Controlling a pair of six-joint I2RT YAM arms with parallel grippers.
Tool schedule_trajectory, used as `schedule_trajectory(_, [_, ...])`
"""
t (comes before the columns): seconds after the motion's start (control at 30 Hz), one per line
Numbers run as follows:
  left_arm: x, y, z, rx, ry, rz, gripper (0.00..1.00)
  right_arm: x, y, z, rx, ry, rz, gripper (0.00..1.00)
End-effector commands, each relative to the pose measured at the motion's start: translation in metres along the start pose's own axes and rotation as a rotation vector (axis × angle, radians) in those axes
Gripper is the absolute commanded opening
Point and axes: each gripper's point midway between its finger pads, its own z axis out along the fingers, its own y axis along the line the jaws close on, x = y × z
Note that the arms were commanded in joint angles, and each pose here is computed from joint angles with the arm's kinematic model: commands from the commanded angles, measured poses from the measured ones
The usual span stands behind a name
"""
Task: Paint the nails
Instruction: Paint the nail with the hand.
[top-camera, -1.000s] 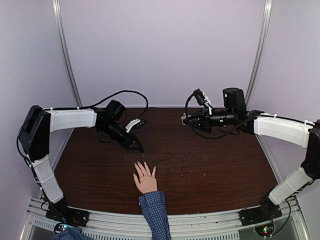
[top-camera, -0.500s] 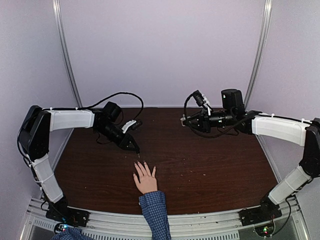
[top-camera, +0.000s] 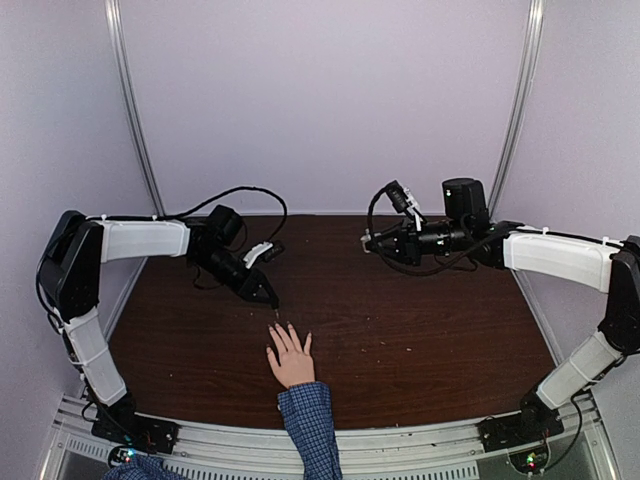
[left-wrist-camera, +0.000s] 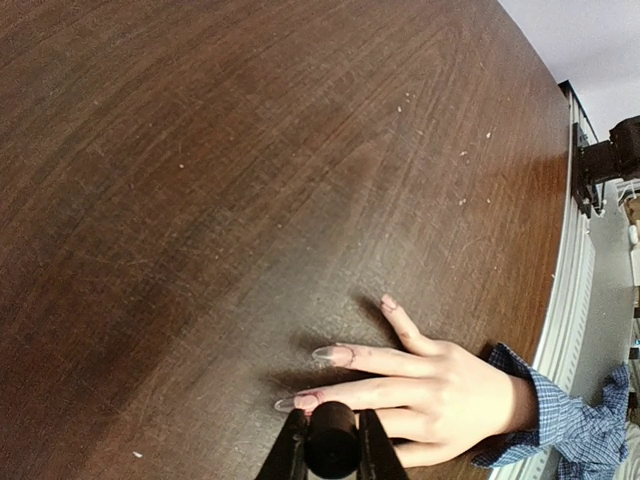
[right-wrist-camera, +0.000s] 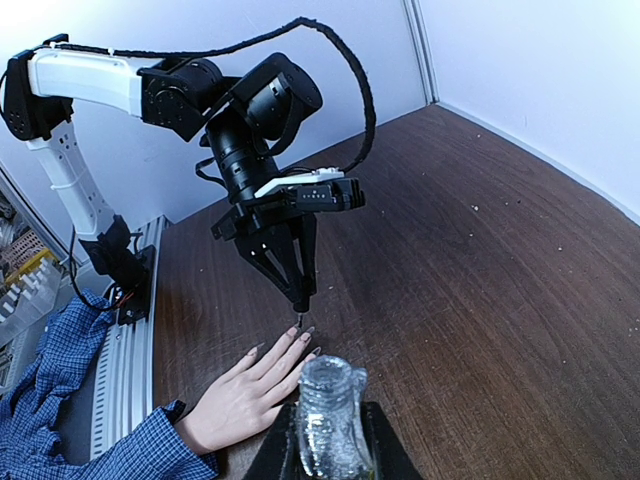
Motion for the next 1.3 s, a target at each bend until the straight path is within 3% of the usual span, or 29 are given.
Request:
schedule_trajectory(0.0, [0.0,0.005,0.005,-0.008,0.012,-0.019,0.0,-0.009,-0.001,0.0,-0.011,-0.029,-0.015,0.0])
schedule_trajectory(1.27, [0.005,0.009,0.02,0.004,0.057,-0.035,0.0,-0.008,-0.003,-0.001,-0.013,-0.032,-0.008,0.0])
